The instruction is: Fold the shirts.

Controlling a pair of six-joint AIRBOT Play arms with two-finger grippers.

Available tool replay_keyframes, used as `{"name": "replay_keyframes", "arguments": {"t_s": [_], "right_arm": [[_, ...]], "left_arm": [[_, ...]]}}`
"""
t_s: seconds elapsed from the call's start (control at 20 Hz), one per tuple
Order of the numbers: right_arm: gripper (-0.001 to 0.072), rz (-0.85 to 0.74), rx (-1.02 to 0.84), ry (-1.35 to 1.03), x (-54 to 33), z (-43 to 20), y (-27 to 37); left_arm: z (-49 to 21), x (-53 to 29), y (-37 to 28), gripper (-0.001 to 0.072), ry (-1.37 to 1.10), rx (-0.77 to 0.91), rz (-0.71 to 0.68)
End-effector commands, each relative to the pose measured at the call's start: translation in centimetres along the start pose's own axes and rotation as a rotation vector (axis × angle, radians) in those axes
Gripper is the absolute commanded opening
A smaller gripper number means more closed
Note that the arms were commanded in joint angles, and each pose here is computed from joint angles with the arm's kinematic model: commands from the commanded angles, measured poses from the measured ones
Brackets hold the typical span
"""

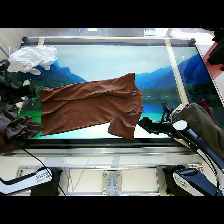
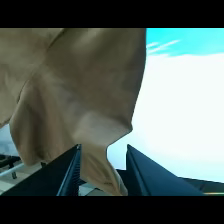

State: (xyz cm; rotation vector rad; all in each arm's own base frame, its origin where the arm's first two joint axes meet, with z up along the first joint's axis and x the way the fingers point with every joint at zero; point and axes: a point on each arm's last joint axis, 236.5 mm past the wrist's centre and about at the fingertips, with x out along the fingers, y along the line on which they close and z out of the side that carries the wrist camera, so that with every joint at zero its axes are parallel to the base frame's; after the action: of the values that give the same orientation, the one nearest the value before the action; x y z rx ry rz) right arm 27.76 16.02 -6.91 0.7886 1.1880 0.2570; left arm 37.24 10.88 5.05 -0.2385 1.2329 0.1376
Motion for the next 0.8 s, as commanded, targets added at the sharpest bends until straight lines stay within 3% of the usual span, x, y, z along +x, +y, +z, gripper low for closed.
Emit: {"name": "replay_keyframes", "arguments": {"t_s": [0.0, 0.35, 0.4, 0.45, 0.5, 0.55, 0.75], "right_arm": [[0.0428, 0.022, 0.016, 0.023, 1.3, -1.1, 1.0], [0.0429, 0.031, 0.042, 0.039, 3.4, -2.6, 2.0], [0.0399, 0.031, 0.043, 0.027, 3.5, -2.4, 2.0], [0.0313, 0.028, 0.045, 0.012, 3.5, -2.0, 2.0], [0.0147, 0.025, 0.047, -0.009, 3.5, -1.5, 1.9], [0.0033, 0.025, 0.057, -0.033, 3.5, -1.0, 1.9], [0.0026, 0.063, -0.028, -0.088, 2.9, 1.3, 4.2]], "left_arm": [[-3.7, 0.3, -0.2, 0.0705, 0.02, -0.049, -0.059], [-5.2, 1.1, -1.0, 0.0705, 0.054, -0.048, -0.095], [-5.1, 1.1, -1.1, 0.0705, 0.053, -0.048, -0.099], [-5.0, 1.1, -1.3, 0.0705, 0.049, -0.042, -0.105], [-4.9, 1.1, -1.3, 0.0705, 0.041, -0.033, -0.107], [-4.6, 1.1, -1.2, 0.0705, 0.03, -0.023, -0.103], [-4.1, 2.0, -0.4, 0.0705, -0.008, -0.077, -0.081]]}}
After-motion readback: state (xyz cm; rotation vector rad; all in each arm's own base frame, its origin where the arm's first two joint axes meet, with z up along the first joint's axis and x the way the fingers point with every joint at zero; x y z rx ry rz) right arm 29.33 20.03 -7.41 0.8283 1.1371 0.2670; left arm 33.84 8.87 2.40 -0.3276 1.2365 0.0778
